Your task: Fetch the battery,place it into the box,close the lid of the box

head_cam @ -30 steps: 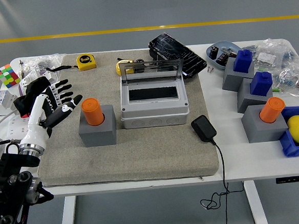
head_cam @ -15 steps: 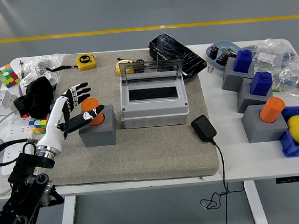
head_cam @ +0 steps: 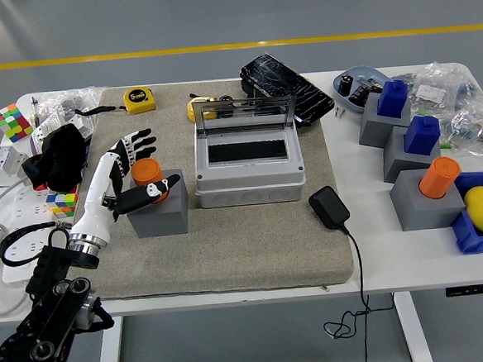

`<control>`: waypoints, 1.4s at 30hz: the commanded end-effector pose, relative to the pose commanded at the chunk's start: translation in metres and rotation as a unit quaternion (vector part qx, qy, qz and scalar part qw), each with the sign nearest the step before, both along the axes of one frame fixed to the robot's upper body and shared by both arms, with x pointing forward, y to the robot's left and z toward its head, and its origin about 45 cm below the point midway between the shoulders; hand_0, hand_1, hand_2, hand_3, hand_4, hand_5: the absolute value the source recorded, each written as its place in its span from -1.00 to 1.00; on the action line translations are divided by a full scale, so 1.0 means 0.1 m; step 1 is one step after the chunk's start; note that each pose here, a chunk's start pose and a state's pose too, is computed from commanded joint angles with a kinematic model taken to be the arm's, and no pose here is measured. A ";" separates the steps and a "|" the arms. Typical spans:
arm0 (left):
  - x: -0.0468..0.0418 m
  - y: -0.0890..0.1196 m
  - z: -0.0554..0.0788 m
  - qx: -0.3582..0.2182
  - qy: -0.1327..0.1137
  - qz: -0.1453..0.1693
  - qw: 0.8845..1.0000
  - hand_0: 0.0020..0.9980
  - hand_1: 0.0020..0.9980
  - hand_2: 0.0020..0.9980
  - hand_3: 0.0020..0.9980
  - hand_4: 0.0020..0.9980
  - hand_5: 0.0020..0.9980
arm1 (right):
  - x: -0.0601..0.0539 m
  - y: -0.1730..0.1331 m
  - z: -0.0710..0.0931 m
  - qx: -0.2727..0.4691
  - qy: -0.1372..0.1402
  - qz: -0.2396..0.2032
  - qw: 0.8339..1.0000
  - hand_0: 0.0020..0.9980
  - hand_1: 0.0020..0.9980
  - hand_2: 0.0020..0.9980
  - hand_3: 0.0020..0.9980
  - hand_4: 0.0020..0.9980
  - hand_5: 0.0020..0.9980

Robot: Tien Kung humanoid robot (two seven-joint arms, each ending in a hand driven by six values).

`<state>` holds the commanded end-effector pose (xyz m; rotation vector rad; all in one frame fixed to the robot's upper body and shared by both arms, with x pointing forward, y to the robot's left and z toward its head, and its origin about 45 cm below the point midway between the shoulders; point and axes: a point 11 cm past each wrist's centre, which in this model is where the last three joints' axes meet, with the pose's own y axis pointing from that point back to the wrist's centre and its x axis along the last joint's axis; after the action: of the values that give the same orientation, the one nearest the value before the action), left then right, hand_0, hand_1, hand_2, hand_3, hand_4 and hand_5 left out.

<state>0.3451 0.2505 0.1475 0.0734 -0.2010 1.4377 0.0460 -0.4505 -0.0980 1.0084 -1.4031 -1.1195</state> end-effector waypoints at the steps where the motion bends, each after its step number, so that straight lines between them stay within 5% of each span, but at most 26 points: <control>1: 0.003 0.00 0.00 -0.003 -0.001 0.000 1.000 0.28 0.35 0.38 0.54 1.00 -0.96 | 0.00 0.00 0.00 0.000 0.000 0.000 1.000 0.79 0.72 0.72 0.74 1.00 0.37; 3: 0.009 0.00 0.00 -0.008 -0.002 0.000 1.000 0.28 0.35 0.38 0.54 1.00 -0.96 | 0.00 0.00 0.00 0.001 0.000 -0.001 1.000 0.79 0.72 0.72 0.74 1.00 0.37; 4: 0.010 -0.01 -0.01 -0.011 -0.001 -0.001 1.000 -0.16 0.11 0.05 0.34 1.00 -1.00 | 0.00 0.01 0.00 0.002 0.000 -0.002 1.000 0.79 0.70 0.71 0.71 1.00 0.36; 9: 0.008 -0.04 -0.06 -0.027 0.003 -0.003 1.000 -0.16 0.11 0.05 0.34 1.00 -1.00 | 0.00 0.01 0.00 0.000 -0.002 -0.004 1.000 0.79 0.70 0.71 0.71 1.00 0.36; 10: 0.010 -0.05 -0.07 -0.030 0.005 -0.005 1.000 -0.33 -0.09 -0.11 0.12 0.95 -1.00 | 0.00 0.01 0.00 0.000 -0.001 -0.005 1.000 0.77 0.69 0.69 0.74 1.00 0.35; 21: 0.017 -0.11 -0.13 -0.060 0.011 -0.010 0.998 -0.50 -0.26 -0.24 -0.07 0.83 -1.00 | -0.01 0.01 -0.01 -0.001 0.000 -0.002 1.000 0.76 0.67 0.69 0.74 1.00 0.33; 22: 0.017 -0.11 -0.13 -0.062 0.011 -0.011 0.998 -0.73 -0.53 -0.37 -0.26 0.68 -1.00 | -0.01 0.01 -0.01 -0.001 0.000 -0.002 1.000 0.75 0.65 0.67 0.73 1.00 0.33; 27: 0.040 -0.12 -0.14 -0.072 0.003 -0.008 0.997 -0.73 -0.53 -0.37 -0.26 0.68 -1.00 | -0.01 0.00 0.00 -0.004 0.002 -0.001 1.000 0.75 0.65 0.67 0.73 1.00 0.33; 28: 0.045 -0.12 -0.14 -0.073 0.001 -0.009 0.997 -0.82 -0.73 -0.55 -0.46 0.47 -1.00 | -0.01 0.00 0.00 -0.005 0.001 0.000 1.000 0.73 0.64 0.66 0.72 1.00 0.31; 31: 0.060 -0.13 -0.12 -0.078 -0.006 -0.008 0.997 -0.82 -0.73 -0.55 -0.46 0.47 -1.00 | 0.00 0.00 0.00 -0.007 -0.002 0.000 1.000 0.73 0.64 0.66 0.72 1.00 0.31; 42: 0.090 -0.34 0.13 -0.057 -0.044 -0.048 0.996 -0.83 -0.77 -0.61 -0.51 0.41 -1.00 | 0.01 0.00 -0.01 -0.011 -0.007 0.000 1.000 0.70 0.58 0.61 0.69 1.00 0.28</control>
<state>0.3541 0.2165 0.1601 -0.0925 -0.1908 1.3554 0.0467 -0.4504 -0.0987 1.0035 -1.4235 -1.0971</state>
